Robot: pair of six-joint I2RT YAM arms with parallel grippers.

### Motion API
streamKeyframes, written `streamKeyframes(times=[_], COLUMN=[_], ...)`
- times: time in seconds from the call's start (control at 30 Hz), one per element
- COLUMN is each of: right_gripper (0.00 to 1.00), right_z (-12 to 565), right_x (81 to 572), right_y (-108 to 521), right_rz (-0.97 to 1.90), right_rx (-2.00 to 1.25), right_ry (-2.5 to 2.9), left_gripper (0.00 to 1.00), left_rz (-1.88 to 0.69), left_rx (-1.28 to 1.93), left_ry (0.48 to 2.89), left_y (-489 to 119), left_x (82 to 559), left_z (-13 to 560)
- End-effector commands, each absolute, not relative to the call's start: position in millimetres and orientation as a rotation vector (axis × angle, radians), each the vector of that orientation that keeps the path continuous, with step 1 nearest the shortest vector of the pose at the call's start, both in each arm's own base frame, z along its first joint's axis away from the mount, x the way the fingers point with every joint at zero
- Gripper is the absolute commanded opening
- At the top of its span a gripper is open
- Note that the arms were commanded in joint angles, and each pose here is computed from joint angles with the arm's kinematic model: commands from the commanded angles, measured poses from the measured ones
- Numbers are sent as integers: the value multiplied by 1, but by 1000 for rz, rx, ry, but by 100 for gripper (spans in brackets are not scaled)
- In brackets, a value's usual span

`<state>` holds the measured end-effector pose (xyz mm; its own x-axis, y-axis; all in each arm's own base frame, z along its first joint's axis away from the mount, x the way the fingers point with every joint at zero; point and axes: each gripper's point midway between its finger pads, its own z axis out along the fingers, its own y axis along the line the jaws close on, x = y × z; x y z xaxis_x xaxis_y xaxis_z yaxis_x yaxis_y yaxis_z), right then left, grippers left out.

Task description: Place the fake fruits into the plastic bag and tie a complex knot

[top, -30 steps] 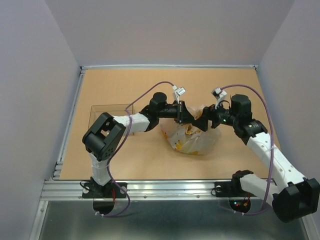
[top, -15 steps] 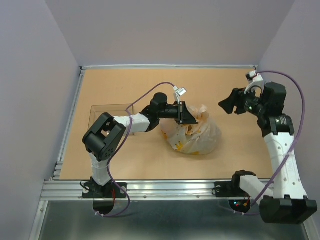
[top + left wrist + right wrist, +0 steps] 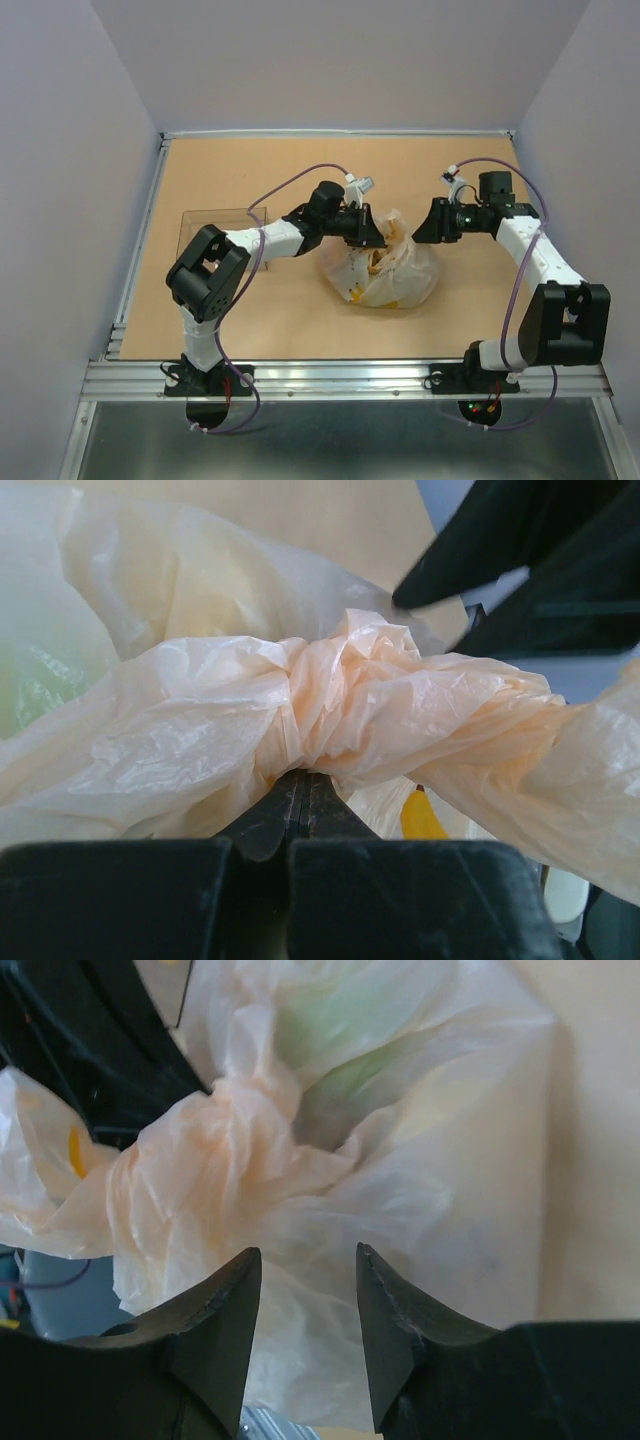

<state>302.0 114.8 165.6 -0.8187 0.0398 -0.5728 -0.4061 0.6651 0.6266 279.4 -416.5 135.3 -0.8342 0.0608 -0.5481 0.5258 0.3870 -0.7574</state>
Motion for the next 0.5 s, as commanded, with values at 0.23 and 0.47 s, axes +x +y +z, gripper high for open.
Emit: streamKeyframes(times=[0.23,0.47], right_gripper=[91,95], right_z=[147,143], right_x=[261,271], right_y=[159,178], right_rz=[1255,1352], right_rx=[-415,-226], right_ry=[2372,2327], left_gripper=[0,0], left_rz=[-1618,-1986], left_rx=[595,634], left_ry=[2120,1866], left_y=[-467,-471], left_x=[272,239], left_z=[159,213])
